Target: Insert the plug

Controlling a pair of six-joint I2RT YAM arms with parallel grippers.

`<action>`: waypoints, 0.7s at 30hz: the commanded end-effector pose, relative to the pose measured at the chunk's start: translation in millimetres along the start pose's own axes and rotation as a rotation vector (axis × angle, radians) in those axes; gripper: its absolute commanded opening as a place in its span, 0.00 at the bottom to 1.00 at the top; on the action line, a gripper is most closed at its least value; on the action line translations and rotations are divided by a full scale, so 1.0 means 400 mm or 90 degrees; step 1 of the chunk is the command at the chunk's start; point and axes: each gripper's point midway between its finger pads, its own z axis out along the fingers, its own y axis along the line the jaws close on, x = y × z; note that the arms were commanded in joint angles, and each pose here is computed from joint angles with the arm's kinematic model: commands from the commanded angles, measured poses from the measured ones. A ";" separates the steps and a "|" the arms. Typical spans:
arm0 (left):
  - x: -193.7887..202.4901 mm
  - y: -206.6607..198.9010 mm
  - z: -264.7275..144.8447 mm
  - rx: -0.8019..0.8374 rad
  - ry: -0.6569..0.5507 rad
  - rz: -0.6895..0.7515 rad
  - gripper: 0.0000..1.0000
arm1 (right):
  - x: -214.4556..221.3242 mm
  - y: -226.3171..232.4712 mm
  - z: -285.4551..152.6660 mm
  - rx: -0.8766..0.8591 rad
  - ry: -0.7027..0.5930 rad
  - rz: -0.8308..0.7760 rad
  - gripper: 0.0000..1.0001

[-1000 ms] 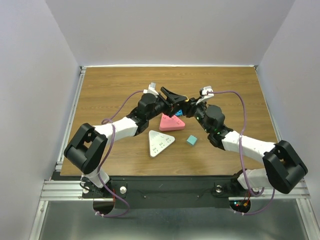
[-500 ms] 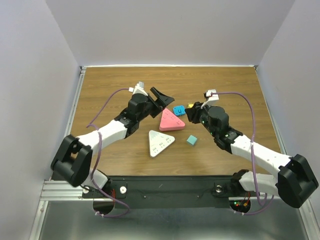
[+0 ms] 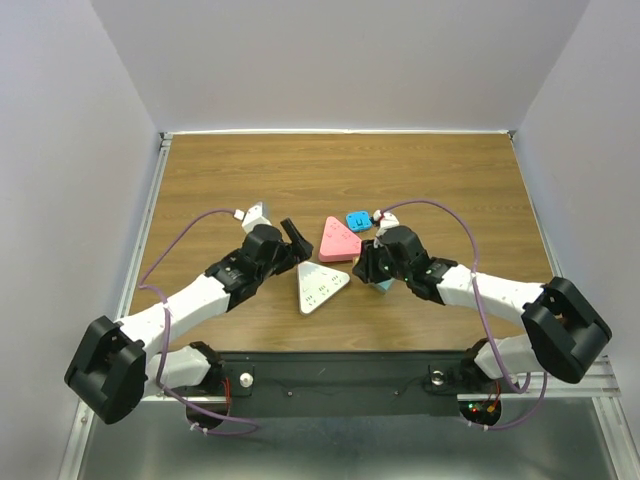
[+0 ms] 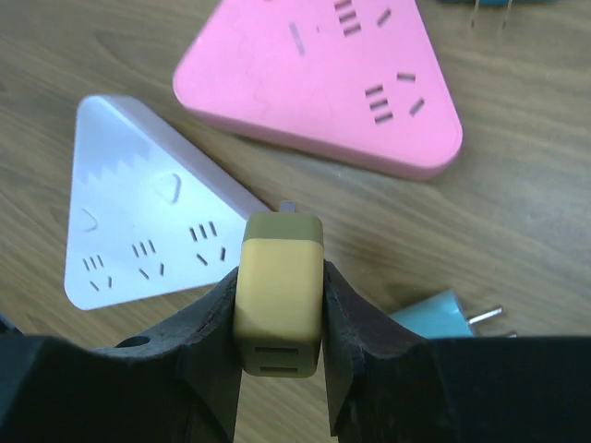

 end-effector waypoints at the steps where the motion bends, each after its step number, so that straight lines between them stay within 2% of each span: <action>1: 0.049 0.055 -0.020 -0.028 0.028 0.020 0.92 | 0.007 0.023 -0.016 -0.007 0.033 0.020 0.00; 8: 0.114 0.070 -0.019 -0.022 0.081 0.035 0.93 | 0.092 -0.007 -0.004 0.023 0.099 0.015 0.00; 15: 0.161 0.055 -0.021 -0.009 0.122 0.038 0.93 | 0.119 0.022 0.032 -0.004 0.140 0.010 0.00; 21: 0.201 0.055 -0.020 -0.009 0.160 0.053 0.93 | 0.115 0.035 0.050 -0.010 0.141 0.010 0.00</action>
